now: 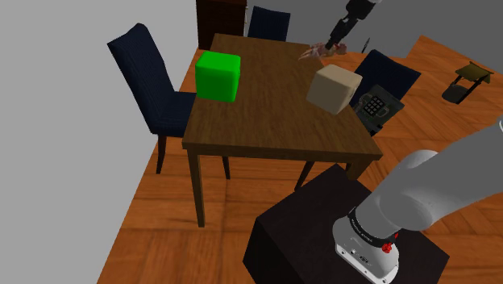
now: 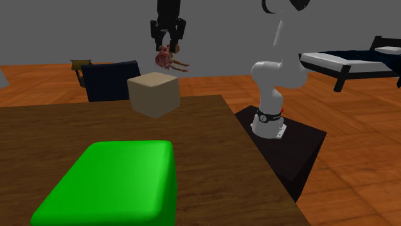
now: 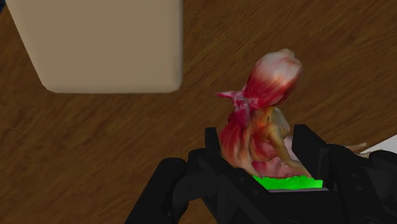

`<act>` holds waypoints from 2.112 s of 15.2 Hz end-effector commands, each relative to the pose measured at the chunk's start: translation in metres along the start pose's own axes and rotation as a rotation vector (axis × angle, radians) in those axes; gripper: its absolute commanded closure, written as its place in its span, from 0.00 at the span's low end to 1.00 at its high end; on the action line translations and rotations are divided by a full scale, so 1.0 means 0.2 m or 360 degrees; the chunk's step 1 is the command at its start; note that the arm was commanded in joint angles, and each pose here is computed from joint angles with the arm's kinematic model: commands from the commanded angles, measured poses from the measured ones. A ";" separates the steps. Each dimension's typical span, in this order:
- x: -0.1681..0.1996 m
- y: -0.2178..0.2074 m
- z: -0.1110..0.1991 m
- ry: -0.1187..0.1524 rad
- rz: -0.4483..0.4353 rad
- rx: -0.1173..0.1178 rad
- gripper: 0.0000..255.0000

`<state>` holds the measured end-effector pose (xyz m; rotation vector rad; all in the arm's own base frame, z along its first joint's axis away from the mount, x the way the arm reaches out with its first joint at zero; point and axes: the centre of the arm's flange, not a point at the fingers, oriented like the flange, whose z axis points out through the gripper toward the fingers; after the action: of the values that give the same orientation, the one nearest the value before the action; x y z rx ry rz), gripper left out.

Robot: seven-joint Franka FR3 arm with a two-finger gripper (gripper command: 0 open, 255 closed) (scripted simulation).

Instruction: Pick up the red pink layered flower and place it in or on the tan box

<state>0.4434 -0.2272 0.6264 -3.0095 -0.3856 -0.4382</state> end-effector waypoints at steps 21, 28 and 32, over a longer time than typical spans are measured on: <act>-0.38 0.92 -0.03 0.0000 -0.0003 -0.0001 1.00; -0.43 0.93 0.15 0.0000 -0.0003 -0.0001 1.00; -0.47 0.93 0.25 0.0000 -0.0003 -0.0001 1.00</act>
<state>0.4185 -0.4238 0.5509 -3.0097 -0.3880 -0.4377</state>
